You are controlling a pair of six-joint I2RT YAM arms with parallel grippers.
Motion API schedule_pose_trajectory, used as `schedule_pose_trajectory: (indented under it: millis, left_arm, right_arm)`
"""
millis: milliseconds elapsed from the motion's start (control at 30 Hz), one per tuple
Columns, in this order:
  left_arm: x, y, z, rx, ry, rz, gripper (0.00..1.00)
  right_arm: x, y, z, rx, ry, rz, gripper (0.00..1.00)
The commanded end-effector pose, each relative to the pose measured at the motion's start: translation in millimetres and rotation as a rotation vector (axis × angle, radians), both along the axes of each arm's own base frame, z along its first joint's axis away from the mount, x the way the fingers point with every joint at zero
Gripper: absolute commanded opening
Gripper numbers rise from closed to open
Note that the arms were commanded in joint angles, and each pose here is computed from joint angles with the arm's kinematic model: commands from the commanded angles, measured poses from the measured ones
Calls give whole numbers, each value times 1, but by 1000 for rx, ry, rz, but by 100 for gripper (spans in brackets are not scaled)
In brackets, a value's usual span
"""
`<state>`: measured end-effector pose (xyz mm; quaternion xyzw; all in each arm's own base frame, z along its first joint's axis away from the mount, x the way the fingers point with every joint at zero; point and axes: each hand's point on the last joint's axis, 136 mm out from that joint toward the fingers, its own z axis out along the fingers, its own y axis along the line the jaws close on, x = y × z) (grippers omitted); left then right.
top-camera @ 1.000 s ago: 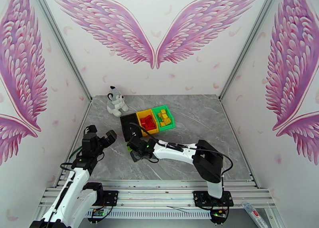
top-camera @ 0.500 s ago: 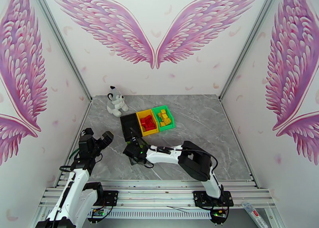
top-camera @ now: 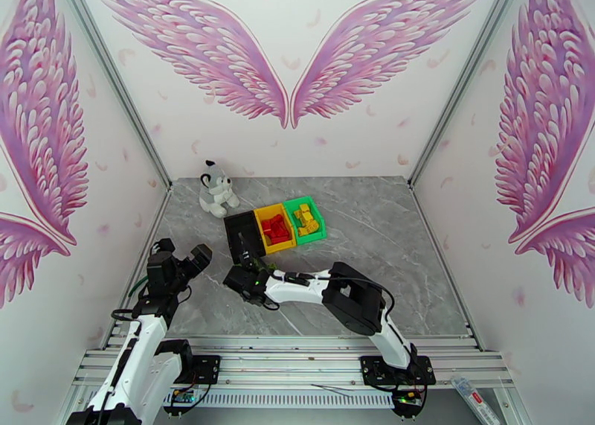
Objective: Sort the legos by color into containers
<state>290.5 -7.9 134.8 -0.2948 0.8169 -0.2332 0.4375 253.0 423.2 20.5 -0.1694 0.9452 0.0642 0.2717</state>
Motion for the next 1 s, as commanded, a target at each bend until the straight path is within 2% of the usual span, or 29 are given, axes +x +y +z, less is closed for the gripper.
schedule_pose_trajectory:
  millis: [0,200,400,500,667,967]
  left_arm:
    - [0,-6,-4,-31,-10,-25,99]
    - [5,-22,-6,-123,-27,-65,99]
    - [22,-28,16,-191,-55,-69,99]
    - [34,-25,20,-206,-70,-47,99]
    - [37,-20,-4,-227,-30,-29,99]
    - [37,-8,-13,-237,-19,-1,99]
  right_arm:
    - [-11,-13,12,27,7,3,19]
    - [-13,-20,42,54,-34,30,16]
    - [7,-8,80,47,-116,43,17]
    - [22,1,95,57,-138,40,18]
    - [55,11,106,74,-144,14,18]
    - [113,16,103,95,-118,-42,25]
